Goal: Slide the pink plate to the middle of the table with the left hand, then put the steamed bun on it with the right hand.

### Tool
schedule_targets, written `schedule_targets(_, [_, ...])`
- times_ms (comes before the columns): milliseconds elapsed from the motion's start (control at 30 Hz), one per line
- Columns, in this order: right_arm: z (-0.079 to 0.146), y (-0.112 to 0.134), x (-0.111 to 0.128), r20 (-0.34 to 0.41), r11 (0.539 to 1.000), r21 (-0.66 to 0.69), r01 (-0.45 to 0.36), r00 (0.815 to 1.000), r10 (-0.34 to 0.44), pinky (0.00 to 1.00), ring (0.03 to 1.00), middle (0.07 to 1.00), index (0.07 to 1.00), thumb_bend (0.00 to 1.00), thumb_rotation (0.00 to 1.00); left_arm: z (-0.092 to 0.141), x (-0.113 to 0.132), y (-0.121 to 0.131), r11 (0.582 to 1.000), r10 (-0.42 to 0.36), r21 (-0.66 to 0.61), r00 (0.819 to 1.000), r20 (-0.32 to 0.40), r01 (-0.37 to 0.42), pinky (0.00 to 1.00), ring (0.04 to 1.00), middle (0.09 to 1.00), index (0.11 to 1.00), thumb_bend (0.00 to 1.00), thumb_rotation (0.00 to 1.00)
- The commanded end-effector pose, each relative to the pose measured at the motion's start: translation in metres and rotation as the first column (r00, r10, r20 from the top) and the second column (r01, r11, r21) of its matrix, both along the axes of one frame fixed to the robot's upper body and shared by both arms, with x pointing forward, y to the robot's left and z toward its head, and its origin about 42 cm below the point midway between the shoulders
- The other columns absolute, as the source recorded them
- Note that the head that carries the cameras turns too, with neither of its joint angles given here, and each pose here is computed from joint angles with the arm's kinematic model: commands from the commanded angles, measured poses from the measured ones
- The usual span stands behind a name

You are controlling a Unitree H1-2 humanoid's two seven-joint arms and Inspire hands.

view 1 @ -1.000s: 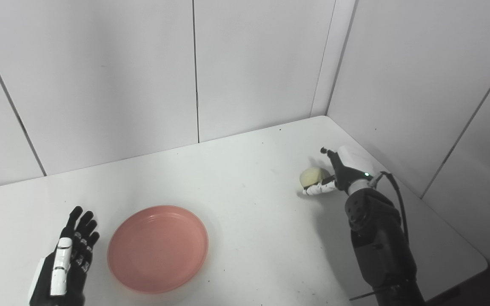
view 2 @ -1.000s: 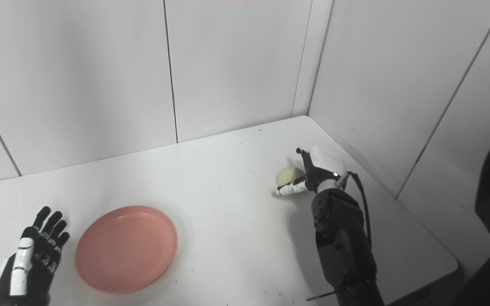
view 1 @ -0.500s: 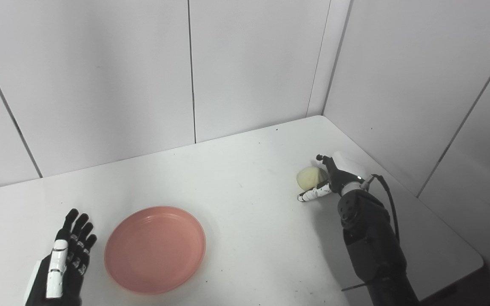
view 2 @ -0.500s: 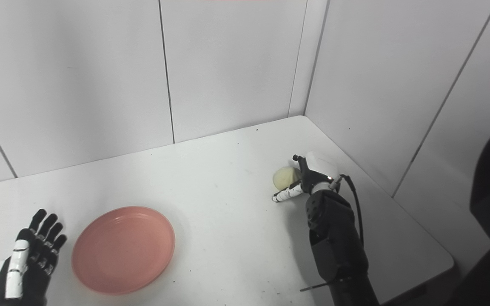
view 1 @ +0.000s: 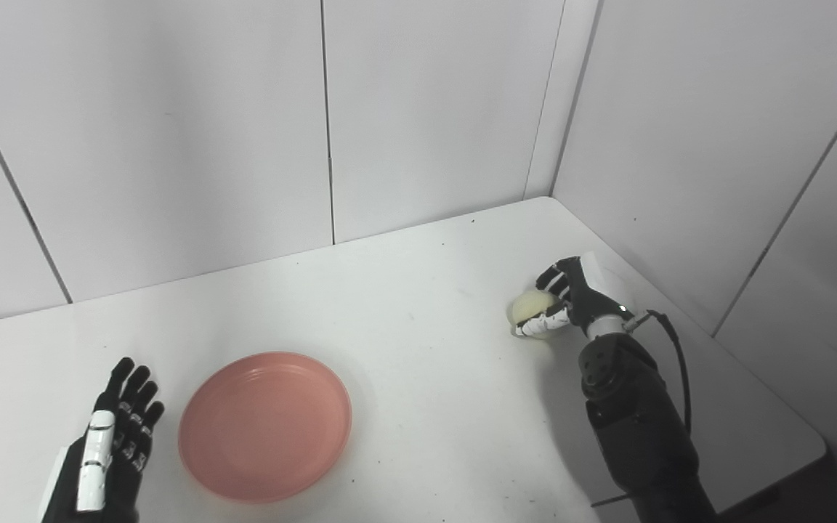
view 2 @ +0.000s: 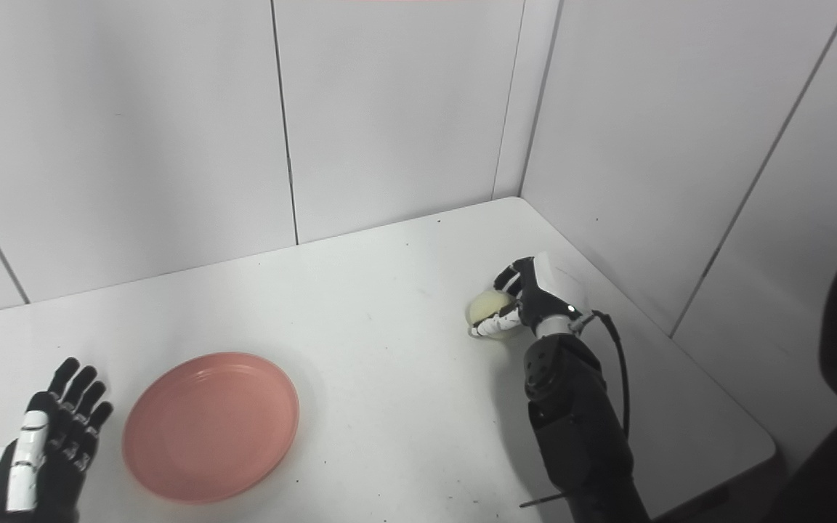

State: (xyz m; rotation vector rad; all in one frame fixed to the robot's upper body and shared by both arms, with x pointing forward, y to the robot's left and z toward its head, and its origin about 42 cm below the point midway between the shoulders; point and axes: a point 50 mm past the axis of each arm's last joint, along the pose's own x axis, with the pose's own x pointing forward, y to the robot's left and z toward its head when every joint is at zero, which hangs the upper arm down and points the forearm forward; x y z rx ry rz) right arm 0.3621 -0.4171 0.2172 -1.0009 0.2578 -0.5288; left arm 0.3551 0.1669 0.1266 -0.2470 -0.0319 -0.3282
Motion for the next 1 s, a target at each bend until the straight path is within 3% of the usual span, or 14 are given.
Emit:
schedule_targets(0, [0.024,-0.007,0.003,0.075,0.999,-0.051,0.007,0.997,-0.003,0.38,0.424,0.452,0.518,0.53,0.0,-0.001,-0.003,-0.002,1.0,0.007,0.01,1.0,-0.021,-0.006,1.0,0.997,0.974,0.929,0.59,0.85])
schedule_targets(167, [0.025,-0.009,0.003,0.079,0.999,-0.053,-0.005,0.997,0.009,0.36,0.413,0.452,0.523,0.52,0.0,0.0,-0.003,-0.008,1.0,-0.011,0.002,1.0,-0.015,0.011,1.0,1.0,0.984,0.936,0.6,0.84])
schedule_targets(367, [0.034,-0.004,0.0,0.112,0.996,-0.035,-0.088,0.99,0.091,0.37,0.394,0.448,0.516,0.53,0.0,-0.001,-0.007,-0.021,1.0,-0.024,0.007,1.0,-0.01,0.024,1.0,1.0,1.0,0.959,0.56,0.87])
schedule_targets(533, [0.045,0.014,-0.008,0.17,0.971,0.016,-0.24,0.957,0.234,0.32,0.371,0.424,0.516,0.52,0.0,-0.001,-0.011,-0.041,1.0,-0.004,0.007,1.0,-0.012,0.004,1.0,1.0,1.0,0.973,0.52,0.9])
schedule_targets(667, [0.049,0.036,-0.012,0.2,0.934,-0.01,-0.357,0.915,0.351,0.3,0.356,0.437,0.512,0.52,0.0,-0.002,-0.011,-0.054,1.0,0.014,-0.001,1.0,-0.002,-0.014,1.0,1.0,1.0,0.988,0.48,0.9])
schedule_targets(767, [0.049,0.056,-0.016,0.232,0.887,0.028,-0.462,0.866,0.443,0.3,0.351,0.447,0.509,0.52,0.0,-0.004,-0.01,-0.06,1.0,0.009,0.002,1.0,0.012,-0.009,1.0,1.0,1.0,0.998,0.49,0.9])
schedule_targets(967, [0.05,0.096,-0.025,0.227,0.813,0.076,-0.577,0.804,0.549,0.33,0.389,0.467,0.504,0.52,0.0,-0.006,-0.006,-0.067,1.0,0.023,-0.014,1.0,0.021,-0.022,1.0,1.0,1.0,1.0,0.5,0.92])
